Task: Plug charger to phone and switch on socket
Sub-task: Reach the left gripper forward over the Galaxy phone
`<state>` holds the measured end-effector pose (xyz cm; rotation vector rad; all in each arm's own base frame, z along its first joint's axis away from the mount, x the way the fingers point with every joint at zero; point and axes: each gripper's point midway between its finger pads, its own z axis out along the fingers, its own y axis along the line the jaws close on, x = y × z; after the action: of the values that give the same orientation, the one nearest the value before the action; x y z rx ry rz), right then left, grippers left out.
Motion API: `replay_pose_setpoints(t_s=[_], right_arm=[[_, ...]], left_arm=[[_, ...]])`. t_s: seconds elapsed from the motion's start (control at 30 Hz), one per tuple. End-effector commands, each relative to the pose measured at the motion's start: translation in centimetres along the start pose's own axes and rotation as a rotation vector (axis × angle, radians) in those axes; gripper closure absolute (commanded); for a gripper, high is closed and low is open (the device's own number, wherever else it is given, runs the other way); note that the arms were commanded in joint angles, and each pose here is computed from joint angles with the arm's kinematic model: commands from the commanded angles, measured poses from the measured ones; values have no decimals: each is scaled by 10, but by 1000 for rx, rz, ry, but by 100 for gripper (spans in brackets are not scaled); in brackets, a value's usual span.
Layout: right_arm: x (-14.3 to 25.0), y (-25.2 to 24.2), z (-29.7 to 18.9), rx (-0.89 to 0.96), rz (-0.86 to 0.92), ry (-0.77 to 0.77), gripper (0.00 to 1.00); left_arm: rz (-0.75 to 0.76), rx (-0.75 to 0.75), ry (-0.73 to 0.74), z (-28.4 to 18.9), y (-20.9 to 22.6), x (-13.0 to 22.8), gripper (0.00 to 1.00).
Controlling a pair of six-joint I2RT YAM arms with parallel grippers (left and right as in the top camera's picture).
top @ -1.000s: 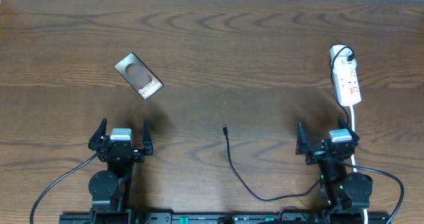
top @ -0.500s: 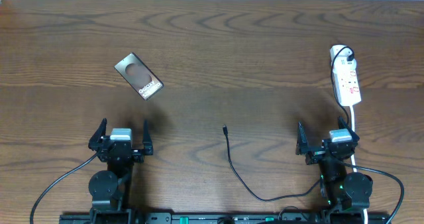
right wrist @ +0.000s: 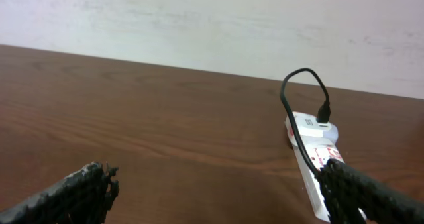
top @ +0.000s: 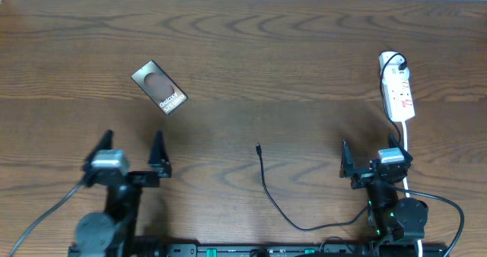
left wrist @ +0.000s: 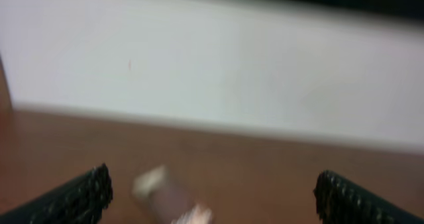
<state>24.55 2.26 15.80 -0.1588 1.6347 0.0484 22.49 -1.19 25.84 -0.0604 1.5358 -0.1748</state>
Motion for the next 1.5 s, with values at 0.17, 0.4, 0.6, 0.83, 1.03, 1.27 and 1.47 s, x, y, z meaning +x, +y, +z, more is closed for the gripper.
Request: replay_pose_setpoints(t_s=[0.17,0.4,0.6,0.83,1.03,1.27,1.47], right_arm=[[1,-1,0,5,-9,1,1],[1,-1,0,5,-9,1,1],[1,-1,0,5,-9,1,1],[1,-1,0,5,-9,1,1],[1,-1,0,5,-9,1,1],[1,-1,0,5,-9,1,1],[1,-1,0,5,-9,1,1]], left_arm=[[-115,30,224,-8,-36,-146,2],[-103,-12,470,44,-38,-185,2],[-120,-62,765,111,-26,-138,2],[-149,-115,1050,169,-7,-42,2],[-158,-146,1174,194,4,11,6],[-213,-202,1291,206,13,61,93],[-313,-366,1287,216,28,81,93]])
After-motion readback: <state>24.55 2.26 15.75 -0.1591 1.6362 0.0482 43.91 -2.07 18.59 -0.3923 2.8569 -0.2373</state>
